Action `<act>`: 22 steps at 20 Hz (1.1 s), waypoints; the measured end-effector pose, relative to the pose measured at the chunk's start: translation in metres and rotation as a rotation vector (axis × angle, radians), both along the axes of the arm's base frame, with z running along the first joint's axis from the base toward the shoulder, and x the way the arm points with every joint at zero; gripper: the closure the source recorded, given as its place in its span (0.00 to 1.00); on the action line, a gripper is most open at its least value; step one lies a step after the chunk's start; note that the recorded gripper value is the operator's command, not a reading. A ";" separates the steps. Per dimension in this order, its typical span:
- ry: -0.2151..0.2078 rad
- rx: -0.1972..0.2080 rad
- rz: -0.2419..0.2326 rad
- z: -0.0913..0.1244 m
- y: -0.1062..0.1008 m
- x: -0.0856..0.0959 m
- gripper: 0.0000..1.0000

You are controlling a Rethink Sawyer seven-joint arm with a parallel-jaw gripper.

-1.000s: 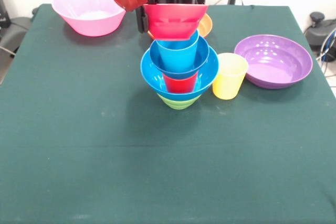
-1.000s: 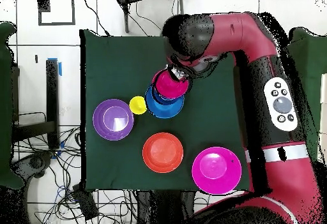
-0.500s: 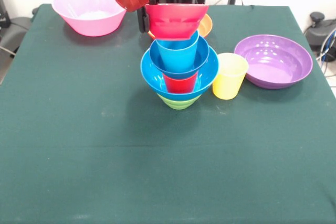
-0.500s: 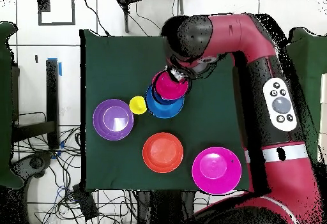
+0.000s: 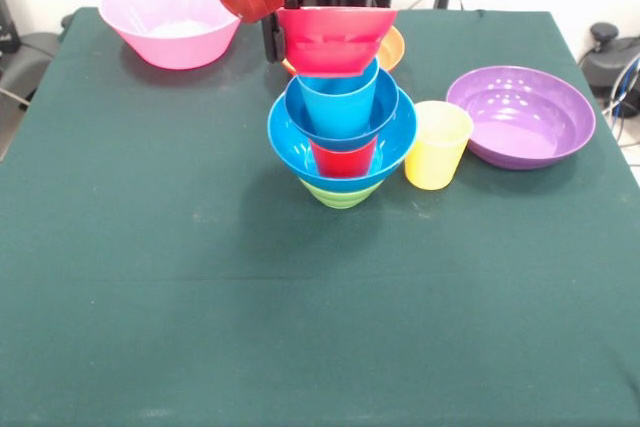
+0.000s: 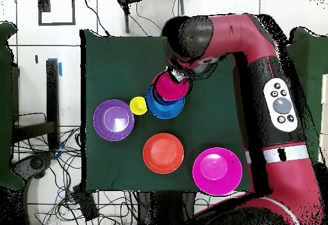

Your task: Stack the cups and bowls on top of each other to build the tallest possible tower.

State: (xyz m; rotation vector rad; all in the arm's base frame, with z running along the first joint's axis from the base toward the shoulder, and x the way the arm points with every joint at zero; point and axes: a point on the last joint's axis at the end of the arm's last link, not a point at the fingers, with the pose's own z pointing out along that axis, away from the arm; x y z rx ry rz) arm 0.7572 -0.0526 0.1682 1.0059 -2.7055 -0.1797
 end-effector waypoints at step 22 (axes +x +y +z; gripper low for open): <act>0.052 0.037 -0.001 -0.030 0.002 -0.012 1.00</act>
